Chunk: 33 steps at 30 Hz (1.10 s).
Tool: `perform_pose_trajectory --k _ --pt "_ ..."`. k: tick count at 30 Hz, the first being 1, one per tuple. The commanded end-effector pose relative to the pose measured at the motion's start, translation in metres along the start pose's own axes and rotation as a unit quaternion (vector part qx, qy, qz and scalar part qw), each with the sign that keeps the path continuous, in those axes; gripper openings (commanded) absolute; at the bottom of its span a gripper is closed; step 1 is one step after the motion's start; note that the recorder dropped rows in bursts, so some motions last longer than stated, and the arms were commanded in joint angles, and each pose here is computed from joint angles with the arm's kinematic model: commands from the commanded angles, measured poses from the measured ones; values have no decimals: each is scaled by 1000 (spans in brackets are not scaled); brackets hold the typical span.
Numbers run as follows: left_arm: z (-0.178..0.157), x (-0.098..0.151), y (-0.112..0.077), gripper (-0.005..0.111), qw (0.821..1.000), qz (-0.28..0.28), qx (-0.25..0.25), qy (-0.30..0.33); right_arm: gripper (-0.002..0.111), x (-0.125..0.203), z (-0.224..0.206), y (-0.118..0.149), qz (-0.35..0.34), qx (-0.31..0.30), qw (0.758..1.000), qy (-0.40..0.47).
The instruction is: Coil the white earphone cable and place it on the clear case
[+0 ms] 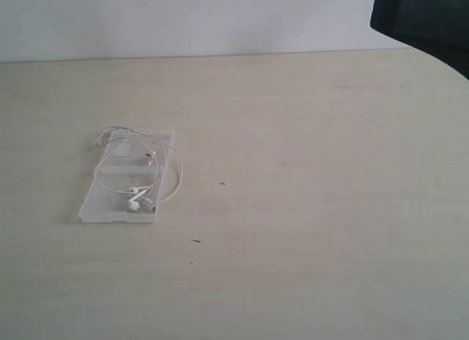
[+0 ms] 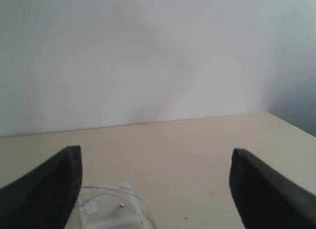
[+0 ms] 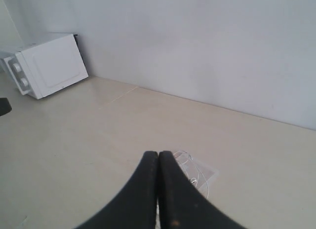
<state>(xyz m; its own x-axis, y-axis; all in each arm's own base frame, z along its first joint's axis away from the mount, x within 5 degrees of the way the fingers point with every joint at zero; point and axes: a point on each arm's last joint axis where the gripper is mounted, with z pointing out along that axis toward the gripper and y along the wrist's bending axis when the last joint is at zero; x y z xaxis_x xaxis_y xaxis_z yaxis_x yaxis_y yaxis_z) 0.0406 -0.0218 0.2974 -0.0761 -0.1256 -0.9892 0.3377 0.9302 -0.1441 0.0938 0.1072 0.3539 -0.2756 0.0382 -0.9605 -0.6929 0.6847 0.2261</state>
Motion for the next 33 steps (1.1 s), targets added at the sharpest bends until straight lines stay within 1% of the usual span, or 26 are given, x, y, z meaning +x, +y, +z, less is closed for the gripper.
perform_pose_trajectory --k 1,3,7,11,16,21,23,26,27,30,31,33 --pt "-3 10 10 78 998 0 -42 -40 0 1 0 0 1 -2 1000 0" --pt "-3 16 12 78 997 11 -47 -60 0 1 0 0 1 -2 1000 0" --pt "-1 35 17 78 996 33 -54 -70 0 1 0 0 1 -1 1000 1" --pt "4 51 20 78 995 55 -62 -48 0 1 0 0 1 -1 1000 1" --pt "4 53 21 78 995 53 -64 -47 0 1 0 0 1 -1 1000 1" --pt "5 58 24 78 996 12 -77 -31 0 1 0 0 1 -1 1000 1" --pt "7 69 27 78 997 2 -81 -18 0 1 0 0 1 -1 1000 1" --pt "12 97 31 78 996 0 -87 24 0 1 0 0 1 -1 1000 1" --pt "12 98 31 78 996 -2 -87 25 0 1 0 0 1 -1 1000 1" --pt "11 105 33 78 993 -3 -100 66 0 1 0 0 1 -1 1000 1" --pt "11 105 34 78 993 -1 -101 68 0 1 0 0 1 -1 1000 1" --pt "11 108 34 78 991 21 -102 82 0 1 0 0 1 -1 1000 1"
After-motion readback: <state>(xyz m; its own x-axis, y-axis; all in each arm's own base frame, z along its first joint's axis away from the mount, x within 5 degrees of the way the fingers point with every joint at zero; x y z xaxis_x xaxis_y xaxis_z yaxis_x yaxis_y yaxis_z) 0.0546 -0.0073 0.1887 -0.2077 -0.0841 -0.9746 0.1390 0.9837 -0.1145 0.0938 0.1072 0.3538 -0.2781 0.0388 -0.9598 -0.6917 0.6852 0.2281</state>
